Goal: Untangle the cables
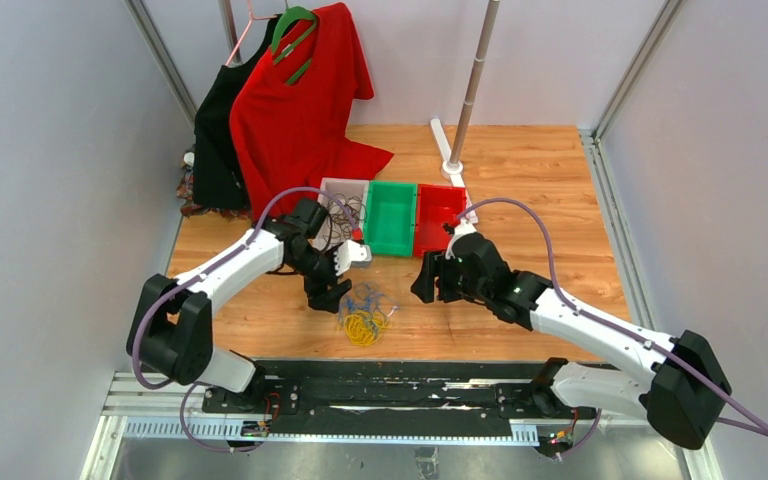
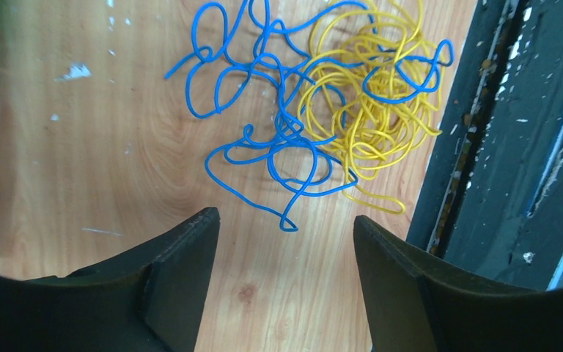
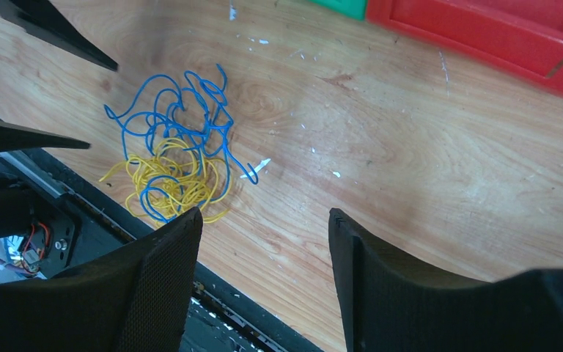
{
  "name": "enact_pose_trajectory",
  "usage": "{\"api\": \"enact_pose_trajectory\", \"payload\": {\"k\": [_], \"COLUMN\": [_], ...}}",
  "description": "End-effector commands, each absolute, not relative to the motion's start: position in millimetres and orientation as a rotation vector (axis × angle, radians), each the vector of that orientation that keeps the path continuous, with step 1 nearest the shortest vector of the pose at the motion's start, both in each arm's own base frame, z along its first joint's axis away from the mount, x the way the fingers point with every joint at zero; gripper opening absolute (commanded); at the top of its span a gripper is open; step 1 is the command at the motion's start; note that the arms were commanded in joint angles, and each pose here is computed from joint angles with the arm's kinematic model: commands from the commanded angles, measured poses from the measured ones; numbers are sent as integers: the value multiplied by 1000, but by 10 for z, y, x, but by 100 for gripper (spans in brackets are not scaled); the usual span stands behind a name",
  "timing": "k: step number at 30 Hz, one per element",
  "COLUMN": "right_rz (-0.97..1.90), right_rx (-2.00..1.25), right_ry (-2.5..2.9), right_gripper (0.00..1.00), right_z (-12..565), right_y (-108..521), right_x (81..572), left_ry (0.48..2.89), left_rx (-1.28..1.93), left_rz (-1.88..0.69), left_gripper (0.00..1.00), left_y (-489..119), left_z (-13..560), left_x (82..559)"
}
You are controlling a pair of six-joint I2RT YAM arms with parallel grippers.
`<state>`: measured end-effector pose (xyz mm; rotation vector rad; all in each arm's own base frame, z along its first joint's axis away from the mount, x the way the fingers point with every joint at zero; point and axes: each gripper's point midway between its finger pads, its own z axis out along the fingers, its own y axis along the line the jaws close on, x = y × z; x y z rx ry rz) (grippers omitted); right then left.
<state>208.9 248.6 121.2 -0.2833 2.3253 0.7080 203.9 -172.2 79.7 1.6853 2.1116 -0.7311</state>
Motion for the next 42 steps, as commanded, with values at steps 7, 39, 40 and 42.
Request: {"api": "enact_pose_trajectory", "payload": {"k": [7,39,40,42], "right_rz": [742,849,862,882], "right_rx": [-299,-637,-637,-637], "right_ry": [2229,1688,1680,1653], "right_gripper": [63,75,75,74], "right_z": [1386,2748,2755,2760], "right_y": [2479,3888,3941,4042], "right_x": [2142,1853,1847,1841], "left_ry": [2082,1911,1904,1892], "left_rx": [1673,1174,1176,1184], "left_rz": [-597,-531,-532,-537], "left_gripper": [46,1,1,1], "left_y": [-1732,-1619,-1616,-1611], "left_z": [553,2911,2943,3004], "left_x": [2253,1921,1905,1869]}}
